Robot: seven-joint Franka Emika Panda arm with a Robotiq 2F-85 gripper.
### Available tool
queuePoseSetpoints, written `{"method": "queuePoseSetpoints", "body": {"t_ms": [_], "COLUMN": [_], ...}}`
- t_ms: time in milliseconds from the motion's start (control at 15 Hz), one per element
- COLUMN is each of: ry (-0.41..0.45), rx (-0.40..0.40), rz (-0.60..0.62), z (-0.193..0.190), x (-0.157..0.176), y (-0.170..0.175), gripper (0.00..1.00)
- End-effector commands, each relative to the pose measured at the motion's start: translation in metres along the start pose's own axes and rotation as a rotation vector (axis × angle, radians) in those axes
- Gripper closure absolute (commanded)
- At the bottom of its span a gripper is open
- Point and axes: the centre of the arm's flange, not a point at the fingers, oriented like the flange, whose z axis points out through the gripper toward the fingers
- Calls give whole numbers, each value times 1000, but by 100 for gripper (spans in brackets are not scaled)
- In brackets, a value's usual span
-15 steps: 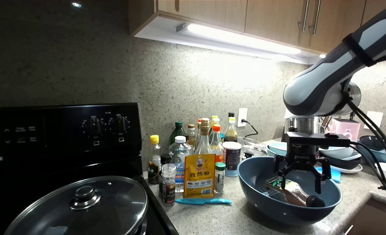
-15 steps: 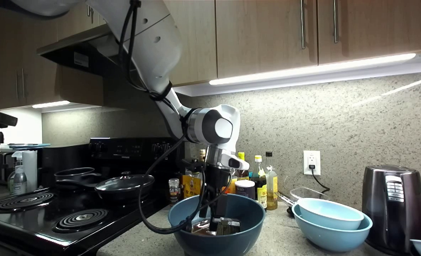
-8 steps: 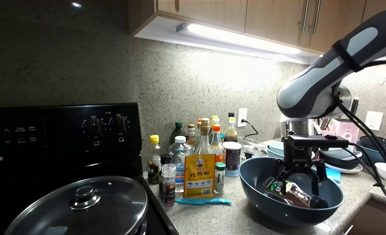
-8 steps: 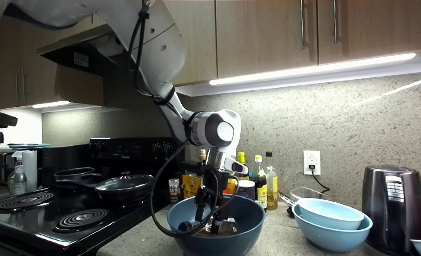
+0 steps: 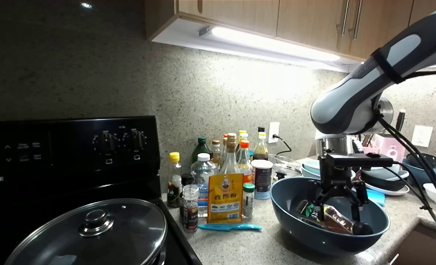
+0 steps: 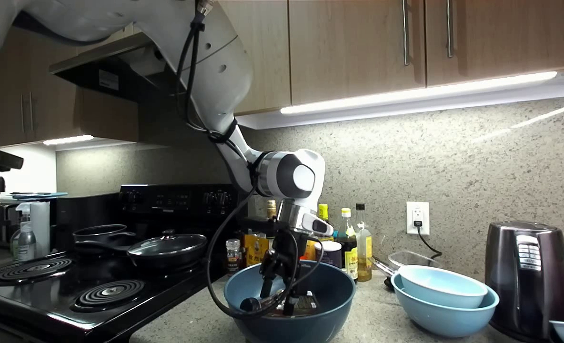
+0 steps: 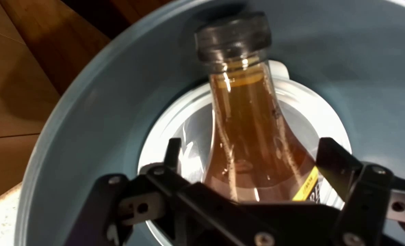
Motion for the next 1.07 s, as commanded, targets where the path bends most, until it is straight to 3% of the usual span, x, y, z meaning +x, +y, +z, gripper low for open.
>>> {"method": "queuePoseSetpoints", "body": {"t_ms": [0, 67, 333, 1000], "ry": [3, 10, 31, 49], "rx": [0, 8, 26, 48], "rz": [18, 20, 34, 38], "z": [-1, -2, -6, -17], "x": [-1, -1, -2, -2], "y": [-1, -1, -3, -4], "gripper": [10, 26, 52, 71]}}
